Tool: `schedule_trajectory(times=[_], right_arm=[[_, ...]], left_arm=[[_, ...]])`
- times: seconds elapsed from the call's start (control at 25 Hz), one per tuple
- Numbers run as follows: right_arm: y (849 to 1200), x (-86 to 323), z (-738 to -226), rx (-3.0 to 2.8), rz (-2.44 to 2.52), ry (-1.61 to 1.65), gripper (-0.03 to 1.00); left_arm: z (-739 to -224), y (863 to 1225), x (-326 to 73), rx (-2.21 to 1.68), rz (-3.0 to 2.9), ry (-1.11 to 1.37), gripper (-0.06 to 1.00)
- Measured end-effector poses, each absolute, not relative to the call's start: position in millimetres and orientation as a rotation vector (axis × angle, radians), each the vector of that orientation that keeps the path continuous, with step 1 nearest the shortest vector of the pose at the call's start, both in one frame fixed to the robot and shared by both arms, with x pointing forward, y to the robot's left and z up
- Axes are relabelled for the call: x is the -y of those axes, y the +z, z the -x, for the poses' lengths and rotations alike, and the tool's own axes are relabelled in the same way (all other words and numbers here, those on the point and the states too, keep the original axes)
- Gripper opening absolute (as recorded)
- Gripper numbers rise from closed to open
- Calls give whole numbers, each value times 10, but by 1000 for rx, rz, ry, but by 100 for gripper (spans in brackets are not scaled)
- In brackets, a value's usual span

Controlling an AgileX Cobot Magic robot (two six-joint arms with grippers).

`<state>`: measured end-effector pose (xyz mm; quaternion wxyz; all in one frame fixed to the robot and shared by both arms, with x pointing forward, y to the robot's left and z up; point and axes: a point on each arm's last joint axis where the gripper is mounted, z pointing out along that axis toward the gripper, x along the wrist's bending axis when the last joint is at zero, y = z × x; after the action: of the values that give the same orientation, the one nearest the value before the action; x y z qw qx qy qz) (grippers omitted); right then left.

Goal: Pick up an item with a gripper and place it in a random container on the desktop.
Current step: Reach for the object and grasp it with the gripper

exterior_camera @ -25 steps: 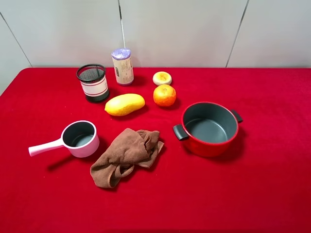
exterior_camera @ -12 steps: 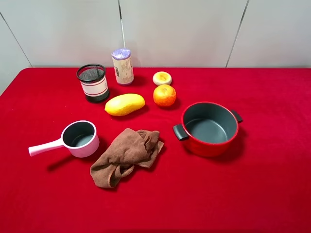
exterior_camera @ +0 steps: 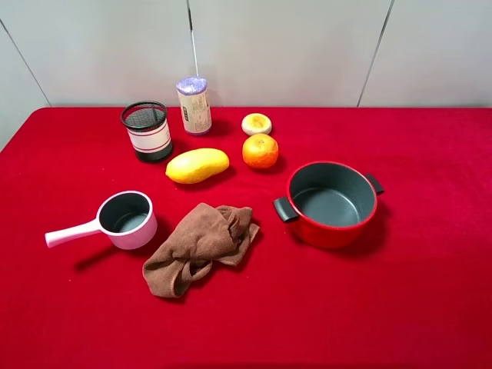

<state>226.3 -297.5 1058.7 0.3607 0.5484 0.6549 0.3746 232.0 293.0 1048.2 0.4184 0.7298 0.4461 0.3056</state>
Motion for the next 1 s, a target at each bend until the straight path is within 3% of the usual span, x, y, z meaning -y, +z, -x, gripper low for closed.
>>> schedule_trajectory(times=[1.0], right_arm=[[10594,2956,-2264,-1689,-1411,996,69]], left_arm=[[-2320,10482,-2930,-1119,-1831,767,98]])
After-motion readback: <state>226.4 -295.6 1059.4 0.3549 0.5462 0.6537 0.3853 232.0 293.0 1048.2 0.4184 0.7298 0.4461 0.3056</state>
